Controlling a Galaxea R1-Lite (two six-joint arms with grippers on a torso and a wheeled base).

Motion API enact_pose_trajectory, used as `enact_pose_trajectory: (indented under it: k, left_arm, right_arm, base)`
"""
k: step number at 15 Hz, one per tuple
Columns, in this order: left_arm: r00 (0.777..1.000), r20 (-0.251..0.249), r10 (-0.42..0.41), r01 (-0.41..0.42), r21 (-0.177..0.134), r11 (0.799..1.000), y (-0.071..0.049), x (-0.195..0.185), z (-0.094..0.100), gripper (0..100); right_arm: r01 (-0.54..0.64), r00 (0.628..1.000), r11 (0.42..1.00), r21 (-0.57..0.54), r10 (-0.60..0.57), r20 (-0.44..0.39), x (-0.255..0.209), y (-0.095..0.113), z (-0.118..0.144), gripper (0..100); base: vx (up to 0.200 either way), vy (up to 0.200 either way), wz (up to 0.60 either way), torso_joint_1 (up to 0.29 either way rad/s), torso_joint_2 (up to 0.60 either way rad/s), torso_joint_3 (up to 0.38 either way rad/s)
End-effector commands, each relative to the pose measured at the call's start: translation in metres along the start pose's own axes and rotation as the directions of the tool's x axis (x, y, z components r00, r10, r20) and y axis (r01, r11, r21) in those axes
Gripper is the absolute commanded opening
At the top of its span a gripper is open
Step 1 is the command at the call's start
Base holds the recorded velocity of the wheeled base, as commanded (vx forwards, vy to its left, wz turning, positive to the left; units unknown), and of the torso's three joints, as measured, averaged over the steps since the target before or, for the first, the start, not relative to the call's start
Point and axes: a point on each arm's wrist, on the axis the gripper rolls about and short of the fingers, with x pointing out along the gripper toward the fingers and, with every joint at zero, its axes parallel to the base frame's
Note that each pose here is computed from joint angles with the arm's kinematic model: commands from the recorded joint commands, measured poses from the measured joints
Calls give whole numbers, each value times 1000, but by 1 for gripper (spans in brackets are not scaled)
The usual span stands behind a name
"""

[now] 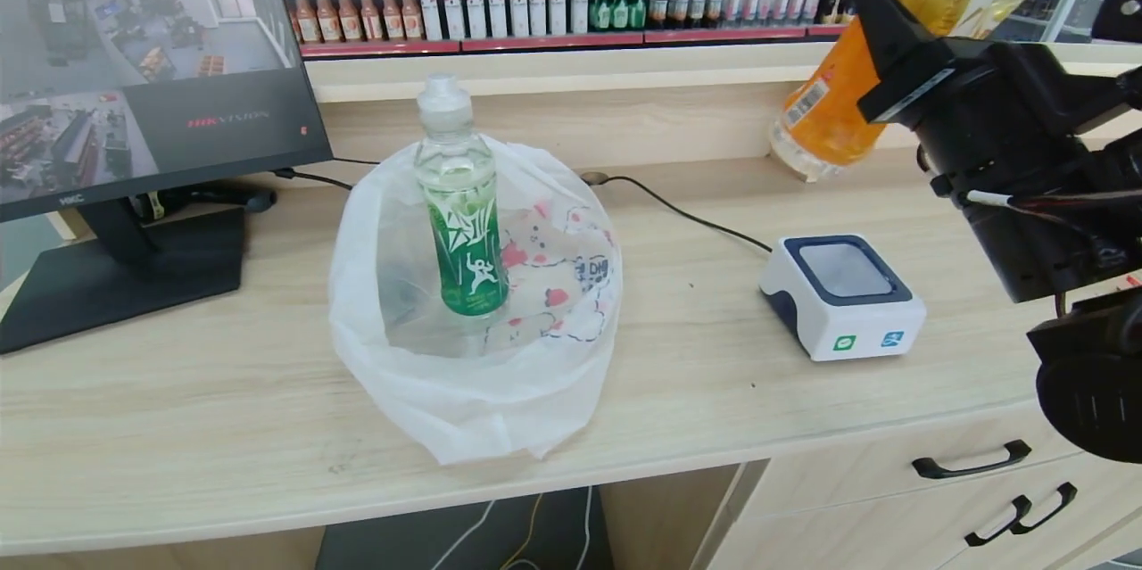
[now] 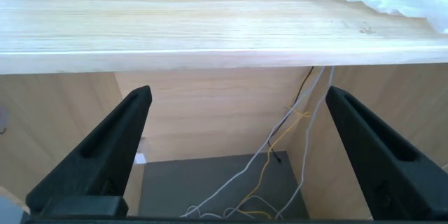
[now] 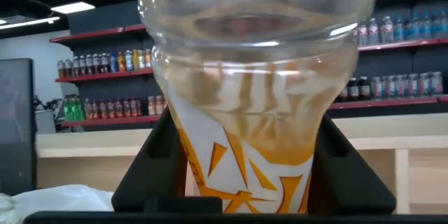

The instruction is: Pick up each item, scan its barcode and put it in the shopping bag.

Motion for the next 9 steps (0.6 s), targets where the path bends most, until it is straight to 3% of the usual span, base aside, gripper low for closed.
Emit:
enact_pose_trajectory:
  k: [1,4,7,9]
  left_arm:
    - [1000,1,2,-2,0,1000,0,0,0,100]
    - [1000,1,3,-3,0,1000,0,0,0,100]
    - [1000,1,3,-3,0,1000,0,0,0,100]
    - [1000,1,3,-3,0,1000,0,0,0,100]
  right_arm:
    - [4,1000,1000,0,-4,-10,0,1,-3,0]
    - [-29,1000,999,14,29,-8,0,10,-3,0]
    - [-186,980,978,96,192,-58,-17,58,-8,0]
    - [-233,965,965,122,245,-93,-22,75,-21,0]
  base:
    - [0,0,0,0,0,0]
    - [0,0,0,0,0,0]
    - [0,0,0,0,0,0]
    - [0,0,0,0,0,0]
